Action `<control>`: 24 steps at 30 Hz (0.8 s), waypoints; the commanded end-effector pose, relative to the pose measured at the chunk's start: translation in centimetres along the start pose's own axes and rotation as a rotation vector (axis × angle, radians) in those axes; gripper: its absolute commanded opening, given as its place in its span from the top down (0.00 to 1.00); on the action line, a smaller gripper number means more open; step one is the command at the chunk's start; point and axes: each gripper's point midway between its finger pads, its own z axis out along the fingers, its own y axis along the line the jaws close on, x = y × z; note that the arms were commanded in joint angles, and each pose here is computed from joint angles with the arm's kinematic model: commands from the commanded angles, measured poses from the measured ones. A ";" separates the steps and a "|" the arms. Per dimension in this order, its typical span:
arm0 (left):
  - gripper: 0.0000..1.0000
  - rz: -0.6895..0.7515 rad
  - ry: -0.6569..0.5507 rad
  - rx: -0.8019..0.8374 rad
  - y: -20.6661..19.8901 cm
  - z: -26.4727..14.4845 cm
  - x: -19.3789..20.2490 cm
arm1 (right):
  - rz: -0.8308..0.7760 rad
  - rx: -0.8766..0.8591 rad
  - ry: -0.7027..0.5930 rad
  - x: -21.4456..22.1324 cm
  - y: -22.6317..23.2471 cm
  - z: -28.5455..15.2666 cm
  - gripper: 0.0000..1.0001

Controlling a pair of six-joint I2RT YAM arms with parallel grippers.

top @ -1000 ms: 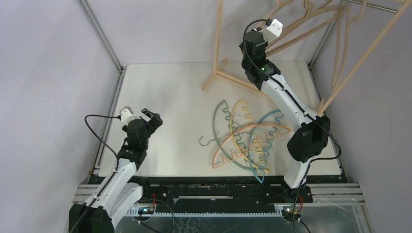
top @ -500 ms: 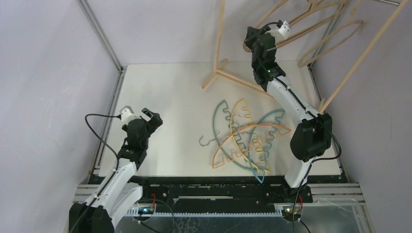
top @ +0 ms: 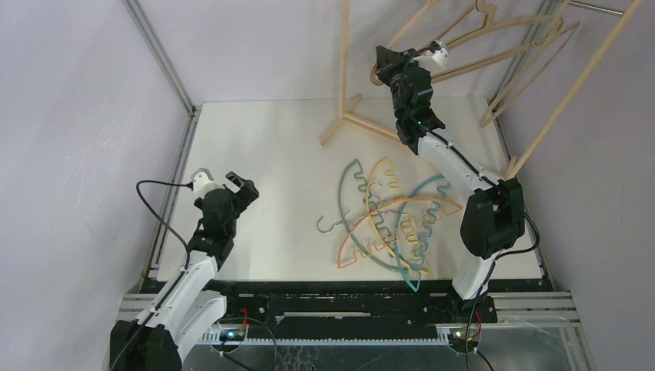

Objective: Organize the hangers

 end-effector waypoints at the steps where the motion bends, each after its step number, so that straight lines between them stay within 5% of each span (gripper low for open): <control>1: 0.00 0.000 -0.052 0.022 -0.6 0.1 -1.4 | 0.005 0.010 0.042 0.7 3.0 -1.5 1.00; 13: 0.00 -0.004 -0.056 0.032 -0.7 -0.2 -1.5 | -0.071 0.018 0.089 4.3 9.1 -2.2 1.00; 24: 0.01 -0.005 -0.055 0.034 -0.7 -0.2 -1.4 | -0.100 0.118 0.046 4.5 7.4 -1.5 1.00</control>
